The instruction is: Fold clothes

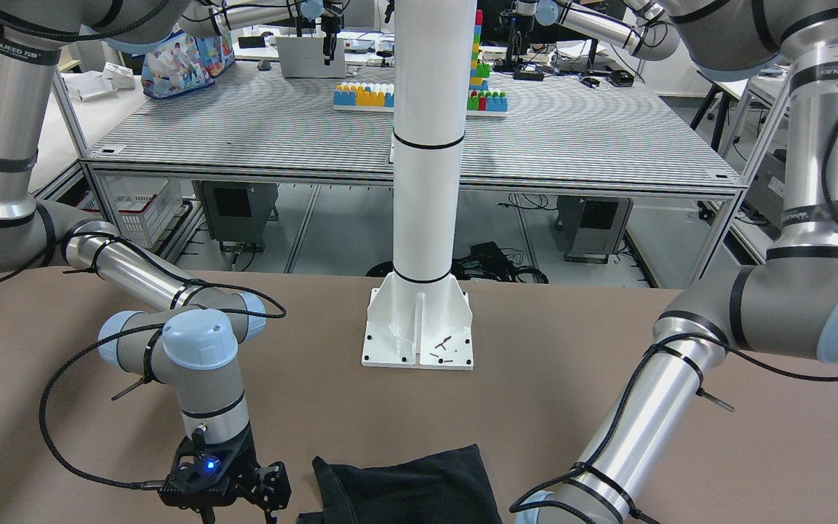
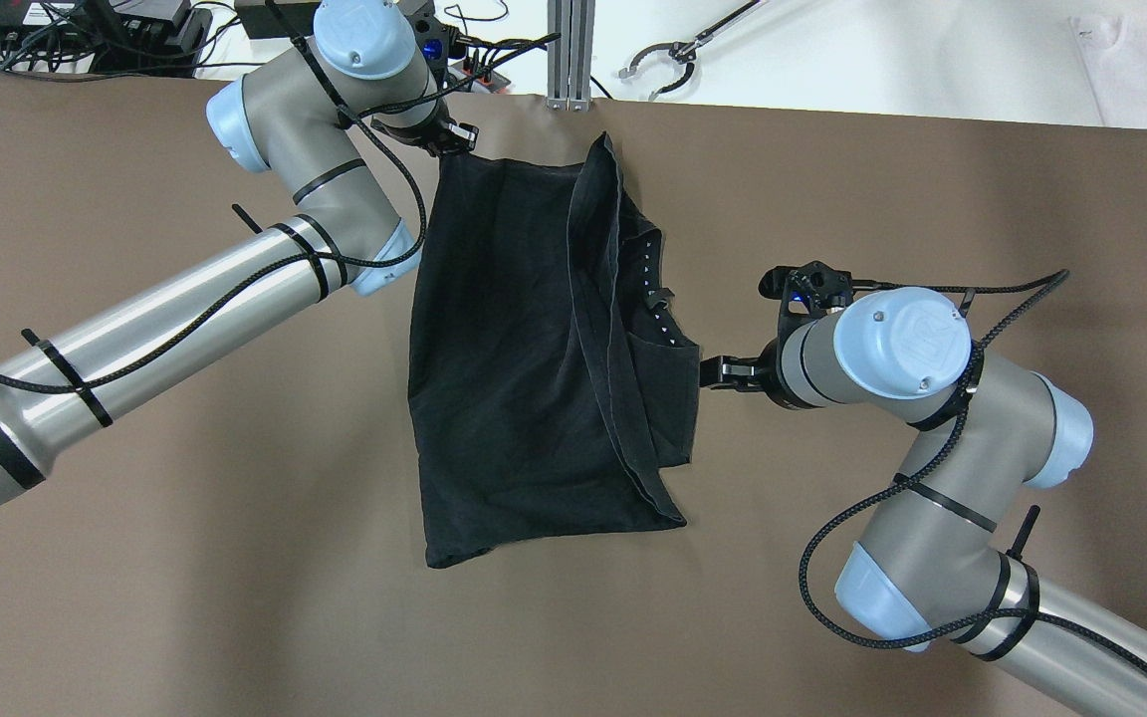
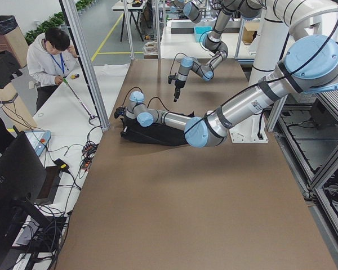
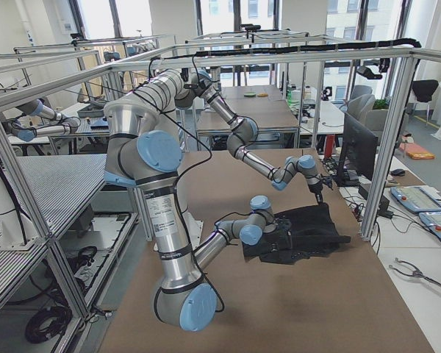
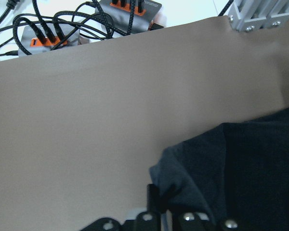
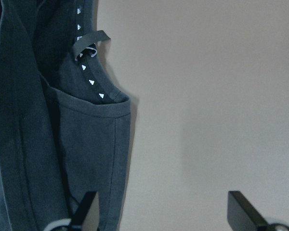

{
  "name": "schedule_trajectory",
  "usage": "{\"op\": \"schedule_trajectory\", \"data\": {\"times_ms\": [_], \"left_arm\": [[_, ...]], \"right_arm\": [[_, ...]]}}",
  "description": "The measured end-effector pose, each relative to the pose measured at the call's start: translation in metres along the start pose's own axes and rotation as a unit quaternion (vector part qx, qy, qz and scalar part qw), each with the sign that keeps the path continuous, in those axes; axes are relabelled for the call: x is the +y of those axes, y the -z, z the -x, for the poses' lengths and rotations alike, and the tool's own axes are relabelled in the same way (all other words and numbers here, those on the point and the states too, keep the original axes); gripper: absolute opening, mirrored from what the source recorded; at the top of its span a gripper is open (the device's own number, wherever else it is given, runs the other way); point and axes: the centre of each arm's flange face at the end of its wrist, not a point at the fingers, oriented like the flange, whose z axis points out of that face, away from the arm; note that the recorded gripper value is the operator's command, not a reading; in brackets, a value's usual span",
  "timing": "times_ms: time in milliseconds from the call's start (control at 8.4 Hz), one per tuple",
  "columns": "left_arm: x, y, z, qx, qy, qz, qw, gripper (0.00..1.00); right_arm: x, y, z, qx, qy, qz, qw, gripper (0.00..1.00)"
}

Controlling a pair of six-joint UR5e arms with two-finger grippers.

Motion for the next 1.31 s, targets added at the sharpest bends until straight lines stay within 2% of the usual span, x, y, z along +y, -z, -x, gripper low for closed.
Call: {"op": "schedule_trajectory", "data": {"times_ms": [119,357,714,1071,1310], "left_arm": [[-0.001,0.006,0.012,0.004,-0.012,-0.005,0.9999,1.00],[-0.009,0.034,0.061,0.038,-0.006,0.006,0.9992,1.00],[0.034,0.047,0.121,0.059,-0.002,0.011,0.9982,1.00],[0.051,0.048,0.133,0.063,0.002,0.011,0.9980,1.00],[0.057,0.048,0.135,0.064,0.002,0.011,0.9979,1.00]], "right_arm": [[0.003,-0.001,0.002,0.000,0.002,0.000,1.0000,0.94],[0.012,-0.006,0.010,0.002,-0.004,-0.002,1.0000,0.94],[0.028,-0.013,0.054,-0.003,-0.024,-0.005,0.9997,0.94],[0.000,-0.045,0.144,0.015,-0.026,-0.003,0.9995,0.93],[-0.019,-0.071,0.177,0.038,-0.025,0.000,0.9990,0.86]]}}
